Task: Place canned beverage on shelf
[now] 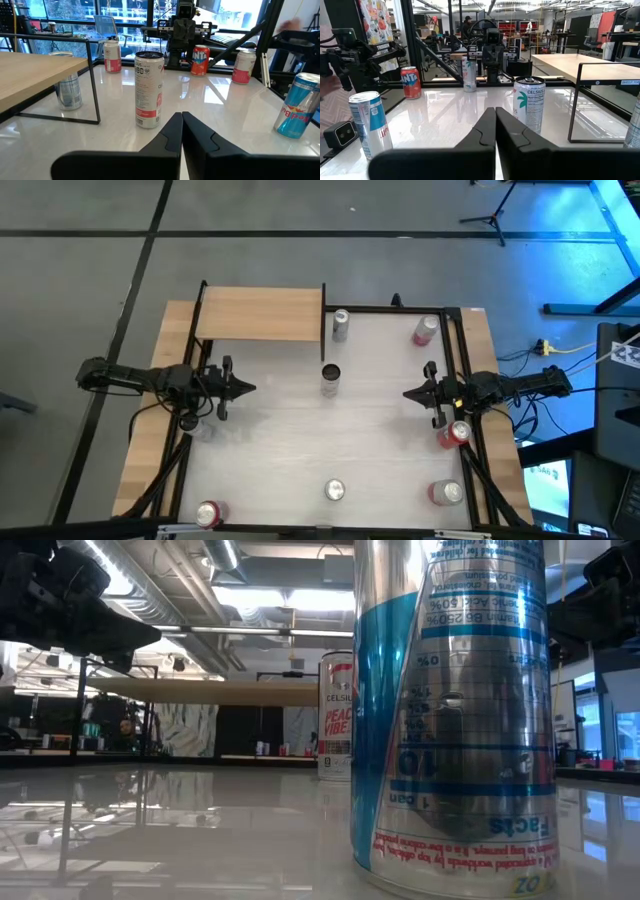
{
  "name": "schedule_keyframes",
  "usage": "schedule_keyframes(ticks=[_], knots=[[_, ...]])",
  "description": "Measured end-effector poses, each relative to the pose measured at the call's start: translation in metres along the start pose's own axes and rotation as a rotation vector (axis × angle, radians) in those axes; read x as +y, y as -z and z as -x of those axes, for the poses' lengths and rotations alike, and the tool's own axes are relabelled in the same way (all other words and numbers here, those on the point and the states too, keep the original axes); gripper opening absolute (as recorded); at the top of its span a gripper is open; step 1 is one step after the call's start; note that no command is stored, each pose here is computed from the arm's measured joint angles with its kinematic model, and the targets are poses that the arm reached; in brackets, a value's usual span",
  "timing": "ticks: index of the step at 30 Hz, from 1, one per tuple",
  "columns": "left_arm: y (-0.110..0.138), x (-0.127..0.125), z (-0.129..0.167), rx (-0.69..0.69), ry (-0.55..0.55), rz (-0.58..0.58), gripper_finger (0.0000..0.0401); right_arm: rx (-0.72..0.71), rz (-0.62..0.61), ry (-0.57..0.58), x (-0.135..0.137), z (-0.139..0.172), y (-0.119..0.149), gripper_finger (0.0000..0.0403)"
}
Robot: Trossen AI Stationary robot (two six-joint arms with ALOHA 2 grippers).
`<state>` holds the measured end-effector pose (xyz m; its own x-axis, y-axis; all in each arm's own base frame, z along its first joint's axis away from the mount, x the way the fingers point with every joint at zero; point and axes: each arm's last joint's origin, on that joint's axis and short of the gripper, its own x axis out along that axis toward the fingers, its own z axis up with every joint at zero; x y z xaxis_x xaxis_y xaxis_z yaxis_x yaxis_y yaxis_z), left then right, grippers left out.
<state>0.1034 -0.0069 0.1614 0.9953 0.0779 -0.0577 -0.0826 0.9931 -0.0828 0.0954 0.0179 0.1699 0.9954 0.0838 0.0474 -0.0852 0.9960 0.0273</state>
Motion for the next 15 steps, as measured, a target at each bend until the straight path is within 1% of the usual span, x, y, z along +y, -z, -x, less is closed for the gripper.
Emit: schedule_keyframes(ticks=[7,10,12,15], knots=[[0.000,0.000,0.000,-0.002,-0.002,0.000,0.0002,-0.001,0.000,0.000,0.000,0.000,0.000,0.0001],[-0.002,0.001,0.000,-0.022,-0.042,0.004,0.0002,0.000,0.000,0.000,0.000,0.000,0.000,0.0001],[-0.005,0.002,0.000,-0.058,-0.070,0.012,0.0002,0.000,0.000,0.000,0.000,0.000,0.000,0.0001],[-0.014,0.001,0.001,-0.145,-0.071,0.037,0.0002,0.000,0.000,0.001,0.000,0.000,0.000,0.0001]])
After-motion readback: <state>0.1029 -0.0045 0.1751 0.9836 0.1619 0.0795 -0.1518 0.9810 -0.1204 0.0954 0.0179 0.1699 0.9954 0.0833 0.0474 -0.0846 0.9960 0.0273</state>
